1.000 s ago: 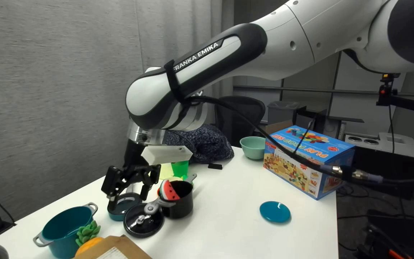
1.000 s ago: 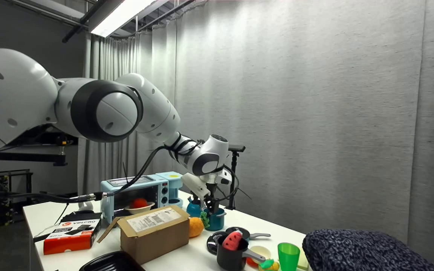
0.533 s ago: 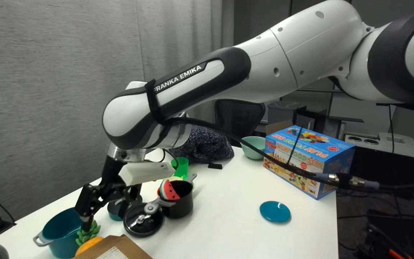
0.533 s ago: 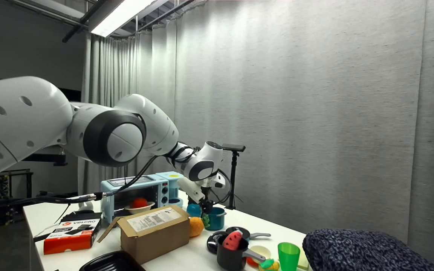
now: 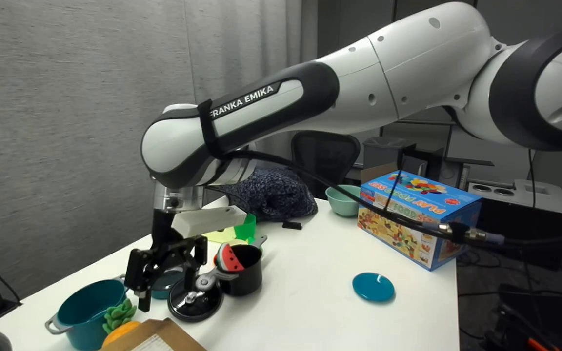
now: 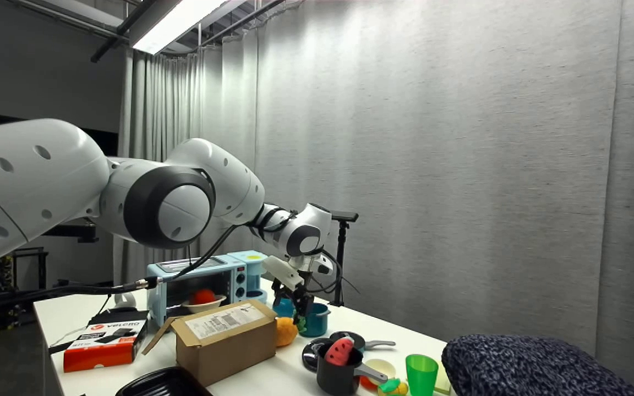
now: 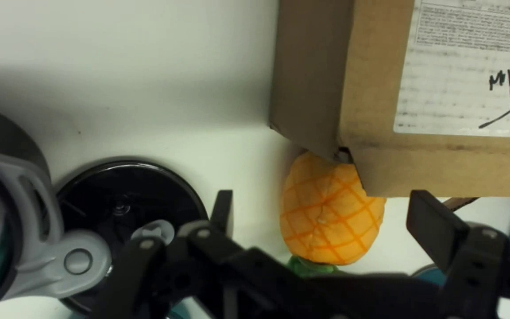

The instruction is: Put the pineapple plushie on the black plate

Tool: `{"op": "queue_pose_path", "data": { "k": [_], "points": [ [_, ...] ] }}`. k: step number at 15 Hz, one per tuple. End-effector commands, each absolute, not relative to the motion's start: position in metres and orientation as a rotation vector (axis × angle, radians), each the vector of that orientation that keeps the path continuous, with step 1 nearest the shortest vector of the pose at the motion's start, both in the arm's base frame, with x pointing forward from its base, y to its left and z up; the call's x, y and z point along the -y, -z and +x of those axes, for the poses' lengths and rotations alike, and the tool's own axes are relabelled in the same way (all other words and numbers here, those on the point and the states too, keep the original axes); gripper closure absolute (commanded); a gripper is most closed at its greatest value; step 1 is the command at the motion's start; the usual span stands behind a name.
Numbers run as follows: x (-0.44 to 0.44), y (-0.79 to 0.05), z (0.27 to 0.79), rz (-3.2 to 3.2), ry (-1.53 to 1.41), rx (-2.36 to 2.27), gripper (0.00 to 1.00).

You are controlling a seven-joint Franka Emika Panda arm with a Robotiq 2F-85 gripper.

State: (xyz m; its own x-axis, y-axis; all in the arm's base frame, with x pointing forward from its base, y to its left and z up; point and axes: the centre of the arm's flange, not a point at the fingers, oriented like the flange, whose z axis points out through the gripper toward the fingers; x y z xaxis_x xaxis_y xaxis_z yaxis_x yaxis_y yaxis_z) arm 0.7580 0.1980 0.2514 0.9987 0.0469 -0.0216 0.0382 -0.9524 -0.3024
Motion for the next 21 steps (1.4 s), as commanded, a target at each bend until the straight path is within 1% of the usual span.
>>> {"op": "queue_pose_path", "data": {
  "k": [1,7,11,15,21],
  "points": [
    [-0.198,-0.251,0.758,-2.835,-0.044,0.062,0.0],
    [-0.222,-0.237,0.768,-2.843,0.036,0.0,0.0],
    [-0.268,-0.221,0.794,-2.833,0.077,-0.073,0.0],
    [-0.288,-0.214,0.794,-2.872,0.099,-0.103,0.0],
    [-0.293,-0.211,0.8,-2.928,0.192,-0.16,0.0]
  ]
}}
